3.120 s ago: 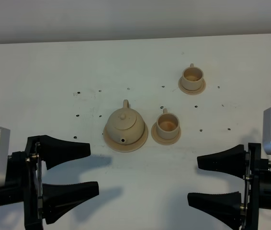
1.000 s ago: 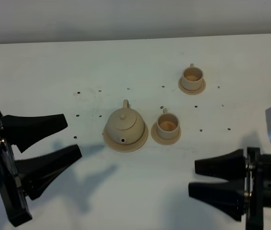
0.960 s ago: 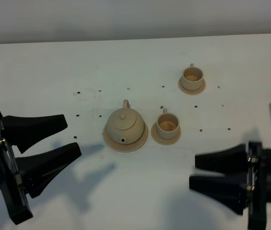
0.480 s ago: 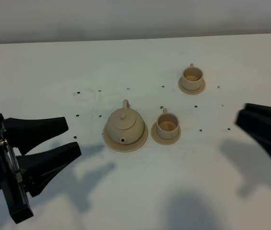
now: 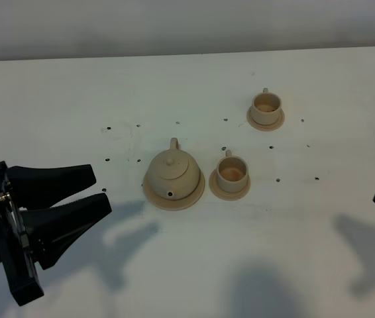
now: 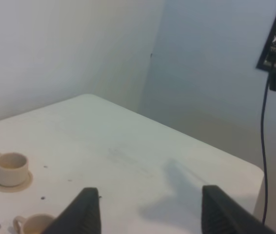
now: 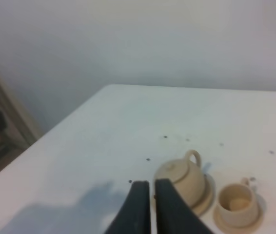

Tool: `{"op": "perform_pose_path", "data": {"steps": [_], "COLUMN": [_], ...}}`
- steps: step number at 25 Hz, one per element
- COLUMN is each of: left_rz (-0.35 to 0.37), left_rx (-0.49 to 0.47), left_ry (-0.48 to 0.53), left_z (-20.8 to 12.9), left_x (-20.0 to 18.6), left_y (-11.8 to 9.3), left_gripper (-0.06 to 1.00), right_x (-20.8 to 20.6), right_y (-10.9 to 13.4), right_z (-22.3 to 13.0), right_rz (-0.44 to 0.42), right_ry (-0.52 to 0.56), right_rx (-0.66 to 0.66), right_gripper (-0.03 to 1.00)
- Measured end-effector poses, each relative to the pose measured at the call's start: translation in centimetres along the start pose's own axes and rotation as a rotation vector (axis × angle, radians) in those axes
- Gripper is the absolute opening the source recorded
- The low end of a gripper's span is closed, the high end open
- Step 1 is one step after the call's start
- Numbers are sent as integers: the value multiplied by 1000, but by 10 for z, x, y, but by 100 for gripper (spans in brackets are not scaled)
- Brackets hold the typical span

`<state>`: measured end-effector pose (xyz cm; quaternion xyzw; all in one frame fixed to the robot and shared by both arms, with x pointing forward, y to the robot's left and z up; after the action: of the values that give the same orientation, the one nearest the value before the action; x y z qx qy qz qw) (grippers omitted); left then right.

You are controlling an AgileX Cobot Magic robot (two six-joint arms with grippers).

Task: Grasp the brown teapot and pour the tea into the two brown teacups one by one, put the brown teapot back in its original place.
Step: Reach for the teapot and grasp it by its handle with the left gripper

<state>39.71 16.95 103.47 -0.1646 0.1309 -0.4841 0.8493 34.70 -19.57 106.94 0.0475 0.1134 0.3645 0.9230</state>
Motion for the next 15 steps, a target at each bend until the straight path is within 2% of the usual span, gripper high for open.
{"op": "perform_pose_path", "data": {"steps": [9,12,15], "left_rz": [7,44,92], "left_rx": [-14,16,36], "left_ry": [-4,-3,51], "left_z": [2,6,11], "left_x": [-6,-12,-17], "left_y": [-10,-16,-20], "left_gripper": [37,36,34], "right_x": [-24,-28,-33], "right_y": [-5,-8,-9], "right_z": [14,9,2], "right_rz": [-126,-155,-167], "right_ry": [117,177,219], "right_rx": [-88,-110,-140], "right_gripper": [3,3,3]}}
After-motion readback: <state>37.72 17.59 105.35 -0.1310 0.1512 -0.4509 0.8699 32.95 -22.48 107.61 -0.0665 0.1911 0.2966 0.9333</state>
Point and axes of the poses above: a point on each arm's last joint axis where the gripper is mounted, x pointing out along that axis toward the gripper, y along the wrist's bending axis when the last joint is at zero, z = x × y, the point moved 6 cm from there along x, pointing out along that axis toward the gripper, and after that the axes turned 7 degrees about -x, right-handed, at the moved point
